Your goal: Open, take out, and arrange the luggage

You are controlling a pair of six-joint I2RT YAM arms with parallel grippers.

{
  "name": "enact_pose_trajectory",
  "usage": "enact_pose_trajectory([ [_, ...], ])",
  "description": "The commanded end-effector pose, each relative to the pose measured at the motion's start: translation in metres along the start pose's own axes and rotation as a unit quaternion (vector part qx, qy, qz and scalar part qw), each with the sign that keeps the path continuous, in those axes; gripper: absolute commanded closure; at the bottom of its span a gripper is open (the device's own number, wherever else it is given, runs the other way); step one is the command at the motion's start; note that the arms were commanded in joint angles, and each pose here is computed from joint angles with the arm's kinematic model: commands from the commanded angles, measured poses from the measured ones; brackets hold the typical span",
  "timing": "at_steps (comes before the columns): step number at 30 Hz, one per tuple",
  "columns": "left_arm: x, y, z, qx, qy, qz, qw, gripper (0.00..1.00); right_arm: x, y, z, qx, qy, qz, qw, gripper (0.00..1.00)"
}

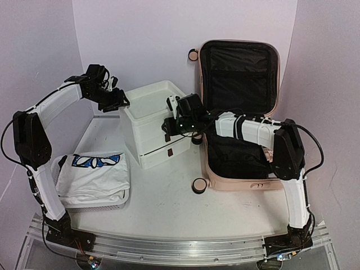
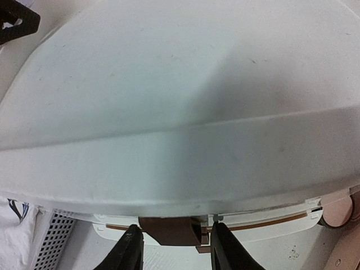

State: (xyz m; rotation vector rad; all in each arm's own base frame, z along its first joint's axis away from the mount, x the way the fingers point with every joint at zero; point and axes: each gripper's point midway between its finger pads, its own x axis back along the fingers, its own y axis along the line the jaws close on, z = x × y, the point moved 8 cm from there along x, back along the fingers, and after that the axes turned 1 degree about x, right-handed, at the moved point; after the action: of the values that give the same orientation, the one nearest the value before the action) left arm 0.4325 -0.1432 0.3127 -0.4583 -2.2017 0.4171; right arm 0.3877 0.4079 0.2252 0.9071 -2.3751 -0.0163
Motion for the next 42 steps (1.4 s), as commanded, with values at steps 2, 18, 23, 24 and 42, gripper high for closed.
enact_pose_trajectory([
  [2, -0.006, 0.002, 0.017, -0.008, 0.040, 0.006, 0.999, 0.40, 0.023, 0.015, -0.042, 0.004, -0.055, -0.032, 0.998, 0.64],
  [18, -0.001, 0.001, 0.017, -0.011, 0.035, 0.007, 0.999, 0.40, 0.058, 0.022, -0.018, 0.009, -0.006, -0.036, 0.999, 1.00],
  [23, 0.000, 0.002, 0.016, -0.015, 0.032, 0.002, 0.999, 0.40, 0.087, 0.023, -0.008, 0.012, 0.023, -0.052, 0.998, 1.00],
  [24, 0.000, 0.001, 0.016, -0.015, 0.033, 0.004, 0.999, 0.40, 0.093, 0.023, -0.006, 0.012, 0.026, -0.060, 0.998, 1.00],
  [42, -0.001, 0.001, 0.016, -0.018, 0.034, 0.006, 0.999, 0.40, 0.173, 0.019, 0.032, 0.006, 0.113, -0.086, 0.990, 0.54],
])
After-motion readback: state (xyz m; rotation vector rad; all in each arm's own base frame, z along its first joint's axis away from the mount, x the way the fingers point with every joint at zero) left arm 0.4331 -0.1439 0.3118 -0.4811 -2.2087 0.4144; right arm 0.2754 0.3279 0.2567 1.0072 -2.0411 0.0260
